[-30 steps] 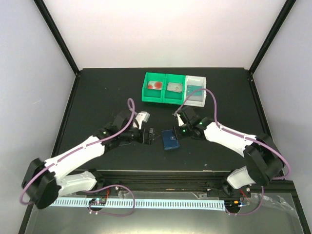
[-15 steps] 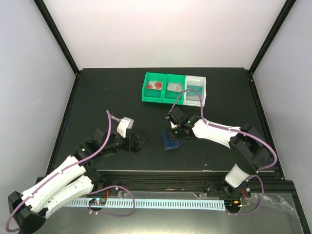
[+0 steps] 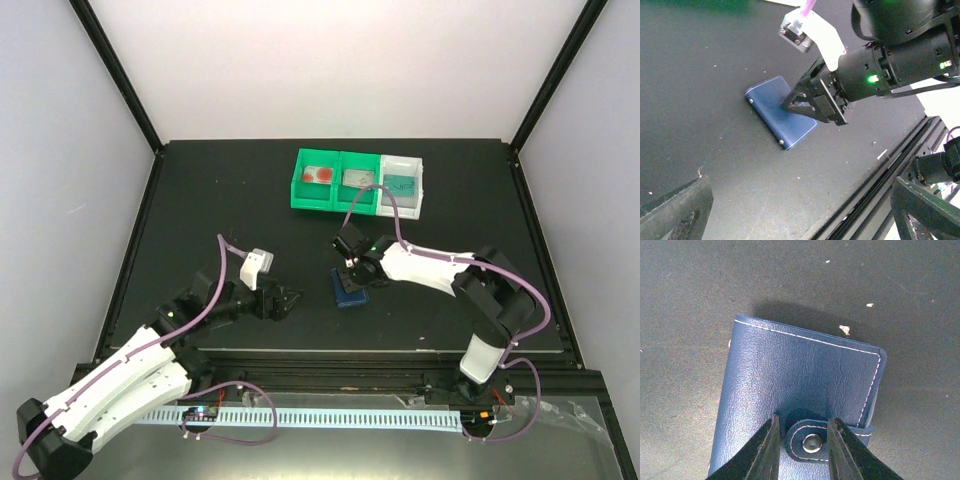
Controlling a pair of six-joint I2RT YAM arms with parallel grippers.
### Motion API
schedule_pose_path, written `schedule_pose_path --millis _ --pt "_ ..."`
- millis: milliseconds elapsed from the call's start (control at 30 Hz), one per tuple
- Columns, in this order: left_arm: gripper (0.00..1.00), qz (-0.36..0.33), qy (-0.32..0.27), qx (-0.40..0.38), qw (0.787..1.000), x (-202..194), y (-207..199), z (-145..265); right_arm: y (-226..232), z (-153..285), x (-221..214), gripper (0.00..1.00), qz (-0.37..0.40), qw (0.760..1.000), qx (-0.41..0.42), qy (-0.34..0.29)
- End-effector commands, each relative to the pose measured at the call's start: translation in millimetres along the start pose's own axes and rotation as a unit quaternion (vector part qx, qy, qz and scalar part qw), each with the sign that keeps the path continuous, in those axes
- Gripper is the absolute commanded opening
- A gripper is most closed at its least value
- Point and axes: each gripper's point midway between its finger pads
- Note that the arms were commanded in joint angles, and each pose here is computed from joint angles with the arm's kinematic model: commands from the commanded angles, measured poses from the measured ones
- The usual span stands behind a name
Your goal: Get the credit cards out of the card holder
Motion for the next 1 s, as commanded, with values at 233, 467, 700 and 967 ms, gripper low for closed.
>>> schedule_pose_path --millis 233,467,700,967 --pt "0.99 0.007 -0.022 -0.023 0.999 7 -9 8 -18 -5 -14 0.24 0.016 0.997 -0.071 0.015" --pt "0.99 0.026 -0.005 0.011 1.000 -3 6 1 -13 3 -11 0.07 0.014 0.998 -0.054 0.001" --pt "0.99 0.029 -0.004 0.030 0.999 -4 14 -3 -8 9 -6 0.01 0.010 0.999 -0.036 -0.022" --pt "0.96 0.056 0.034 0.072 0.995 -13 31 -20 27 47 15 0.01 0.017 0.992 0.078 -0.100"
Point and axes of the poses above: each gripper's point midway between its finger pads, its own z axis back along the fingers, its own y axis along the line the jaws close on, x = y × z, and after that the axes turned 4 degrees about -z, right-handed
